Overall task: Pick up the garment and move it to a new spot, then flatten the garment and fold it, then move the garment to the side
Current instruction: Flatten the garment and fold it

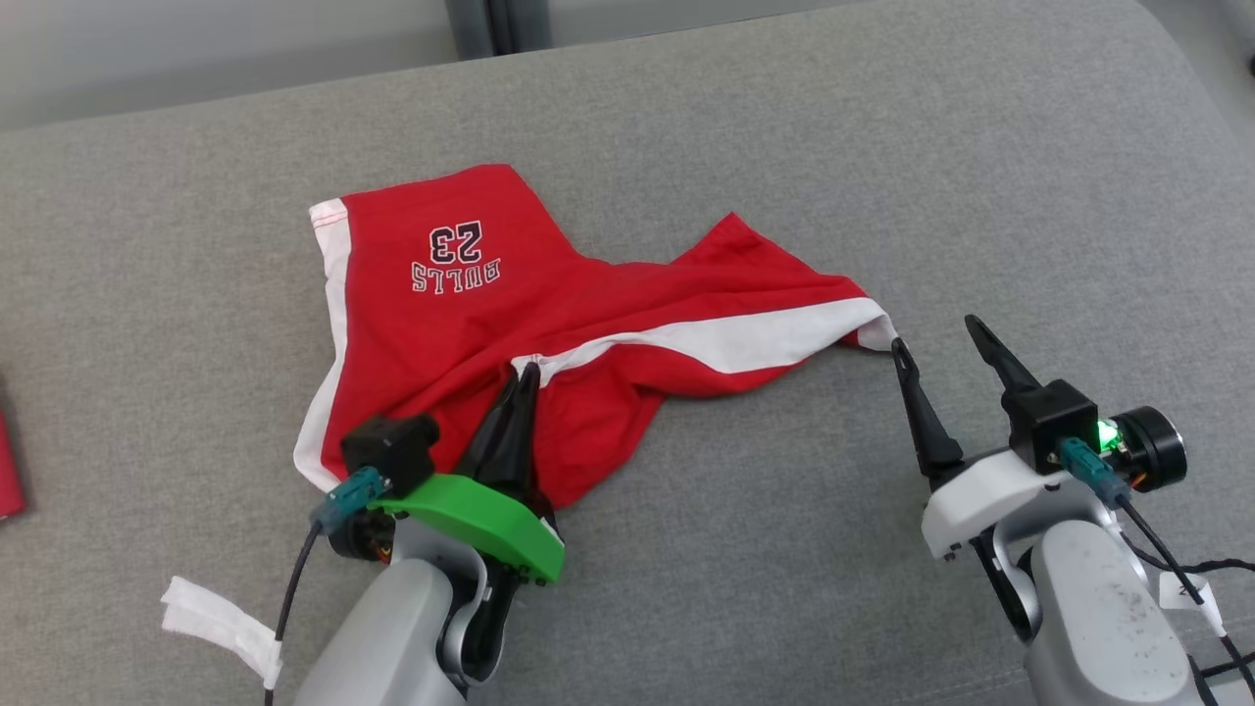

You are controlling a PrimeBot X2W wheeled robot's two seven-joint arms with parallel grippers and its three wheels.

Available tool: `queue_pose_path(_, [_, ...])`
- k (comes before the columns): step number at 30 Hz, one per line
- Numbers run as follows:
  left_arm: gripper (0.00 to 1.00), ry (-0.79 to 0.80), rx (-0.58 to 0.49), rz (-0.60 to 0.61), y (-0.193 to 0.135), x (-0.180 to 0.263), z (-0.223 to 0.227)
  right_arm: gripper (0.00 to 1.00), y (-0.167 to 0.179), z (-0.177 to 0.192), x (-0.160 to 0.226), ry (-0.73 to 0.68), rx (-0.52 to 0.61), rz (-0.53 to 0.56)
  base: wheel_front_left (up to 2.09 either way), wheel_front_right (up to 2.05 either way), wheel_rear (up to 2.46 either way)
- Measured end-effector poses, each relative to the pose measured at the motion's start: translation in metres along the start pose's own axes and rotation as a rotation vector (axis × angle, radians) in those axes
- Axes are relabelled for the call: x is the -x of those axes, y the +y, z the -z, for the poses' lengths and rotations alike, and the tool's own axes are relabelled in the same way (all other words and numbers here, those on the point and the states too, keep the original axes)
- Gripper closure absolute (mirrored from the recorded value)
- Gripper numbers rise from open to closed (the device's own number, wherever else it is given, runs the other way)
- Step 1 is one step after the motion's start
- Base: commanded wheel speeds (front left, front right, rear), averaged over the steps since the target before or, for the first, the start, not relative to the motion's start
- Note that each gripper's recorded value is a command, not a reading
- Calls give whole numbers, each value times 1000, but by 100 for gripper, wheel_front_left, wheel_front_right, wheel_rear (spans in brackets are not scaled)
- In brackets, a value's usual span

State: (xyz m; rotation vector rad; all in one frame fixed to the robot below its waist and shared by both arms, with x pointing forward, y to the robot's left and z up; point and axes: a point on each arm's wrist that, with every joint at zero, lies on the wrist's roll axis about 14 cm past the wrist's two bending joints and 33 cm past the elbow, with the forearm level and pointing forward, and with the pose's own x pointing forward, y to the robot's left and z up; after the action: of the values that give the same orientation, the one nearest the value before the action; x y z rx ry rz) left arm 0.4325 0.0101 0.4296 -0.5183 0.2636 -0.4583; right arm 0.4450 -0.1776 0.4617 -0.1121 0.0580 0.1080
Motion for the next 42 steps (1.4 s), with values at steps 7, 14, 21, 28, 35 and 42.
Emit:
queue_pose_path(7, [100, -72, -5, -48, 5, 34, -16, 0, 6, 1, 16, 1, -69, 6, 0, 0, 0])
queue_pose_path(14, [100, -78, -26, -164, 29, 83, -10, 0, 24, -4, 27, -12, -125, -29, 0, 0, 0])
queue_pose_path(21, [51, -59, -83, -293, 62, 130, 0, 0, 37, -19, 35, -51, -153, -63, 0, 0, 0])
queue_pose_path(28, [0, -116, -147, -366, 81, 149, -19, 0, 37, -24, 45, -65, -176, -60, 0, 0, 0])
queue_pose_path(35, [0, -200, -301, -373, 79, 152, -54, 0, 35, -25, 51, -76, -215, -49, 0, 0, 0])
queue_pose_path(42, [0, -175, -327, -372, 76, 154, -45, 0, 46, -15, 55, -40, -235, -77, 0, 0, 0])
